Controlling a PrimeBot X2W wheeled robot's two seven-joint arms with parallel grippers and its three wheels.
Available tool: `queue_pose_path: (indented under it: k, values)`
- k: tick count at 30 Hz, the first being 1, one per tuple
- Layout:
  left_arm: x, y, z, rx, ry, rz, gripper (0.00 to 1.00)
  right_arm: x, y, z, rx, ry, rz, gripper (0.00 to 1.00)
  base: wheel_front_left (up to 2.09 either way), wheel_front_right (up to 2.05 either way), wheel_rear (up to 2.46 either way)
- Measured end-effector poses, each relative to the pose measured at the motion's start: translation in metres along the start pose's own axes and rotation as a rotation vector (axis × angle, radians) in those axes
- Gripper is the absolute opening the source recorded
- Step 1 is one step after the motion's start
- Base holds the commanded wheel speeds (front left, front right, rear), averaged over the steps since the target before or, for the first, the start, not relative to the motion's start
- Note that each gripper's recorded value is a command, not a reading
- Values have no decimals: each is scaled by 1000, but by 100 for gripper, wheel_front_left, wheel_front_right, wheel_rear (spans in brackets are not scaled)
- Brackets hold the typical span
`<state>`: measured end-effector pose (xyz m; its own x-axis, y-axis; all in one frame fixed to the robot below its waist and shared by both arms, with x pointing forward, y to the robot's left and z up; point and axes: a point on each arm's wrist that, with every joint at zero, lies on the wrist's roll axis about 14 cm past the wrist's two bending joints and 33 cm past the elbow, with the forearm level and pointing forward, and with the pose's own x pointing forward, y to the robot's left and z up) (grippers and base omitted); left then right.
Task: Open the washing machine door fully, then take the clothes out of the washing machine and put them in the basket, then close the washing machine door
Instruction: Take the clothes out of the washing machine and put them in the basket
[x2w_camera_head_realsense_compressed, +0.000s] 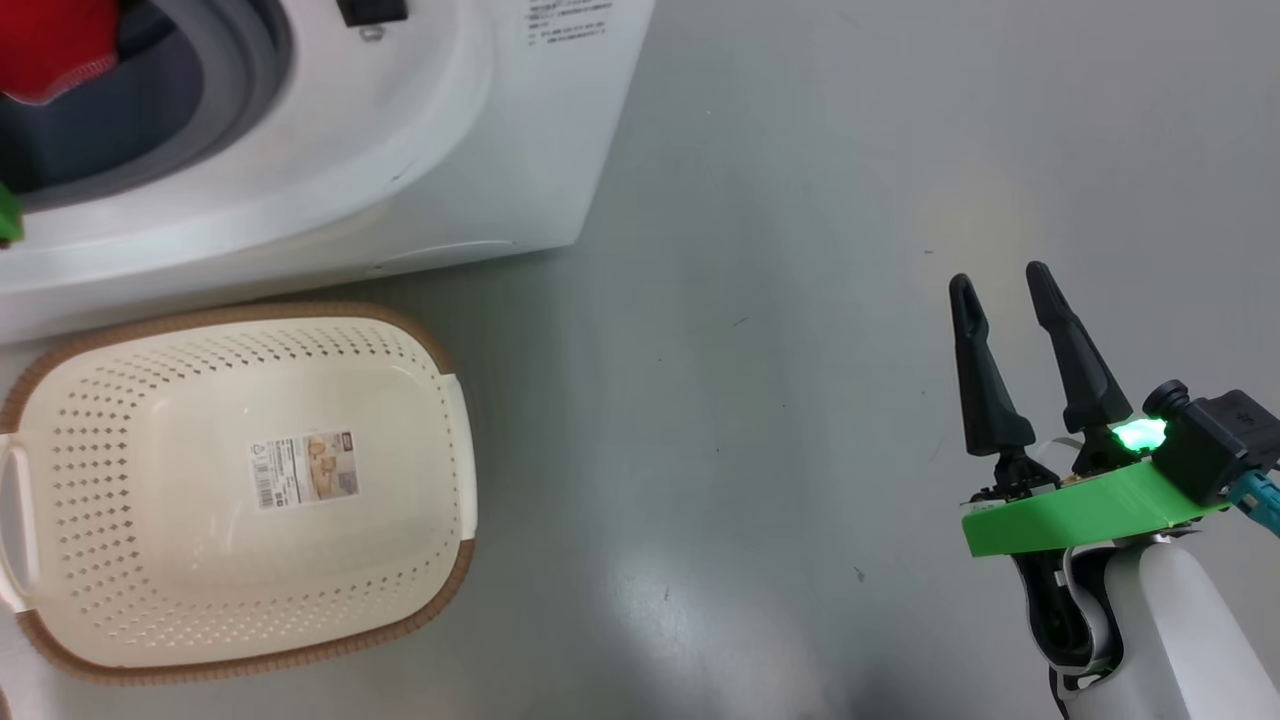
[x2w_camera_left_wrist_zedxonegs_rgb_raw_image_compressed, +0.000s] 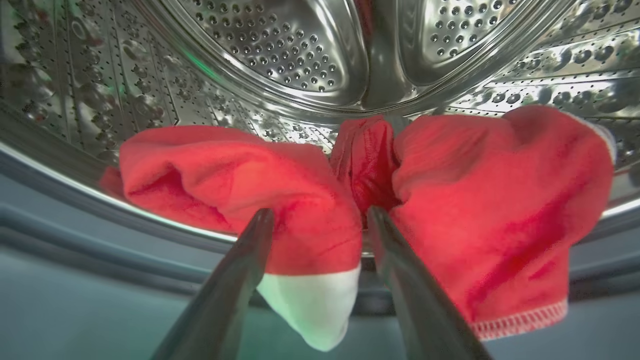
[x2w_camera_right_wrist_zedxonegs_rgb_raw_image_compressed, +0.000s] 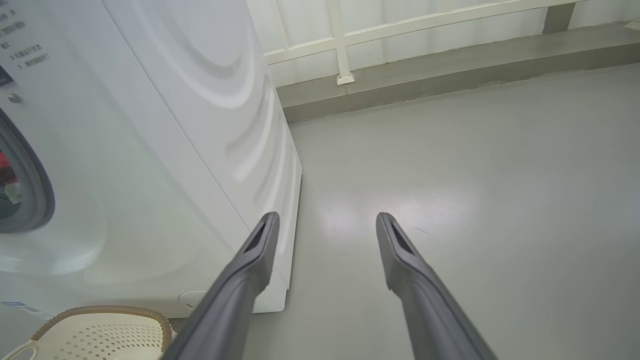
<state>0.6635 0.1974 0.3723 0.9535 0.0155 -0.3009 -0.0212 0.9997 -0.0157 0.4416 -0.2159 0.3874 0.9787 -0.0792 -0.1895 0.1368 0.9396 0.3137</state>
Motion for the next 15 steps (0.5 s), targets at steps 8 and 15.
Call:
queue_pose_path:
  k: [8,15]
  values:
    - [8,-2,-13,14,36,8,86,3,-4,-1,-5,2,-10,100,0,0,0]
    - [8,7,-18,32,53,25,0,4,-4,-1,-5,-3,-8,100,0,0,0]
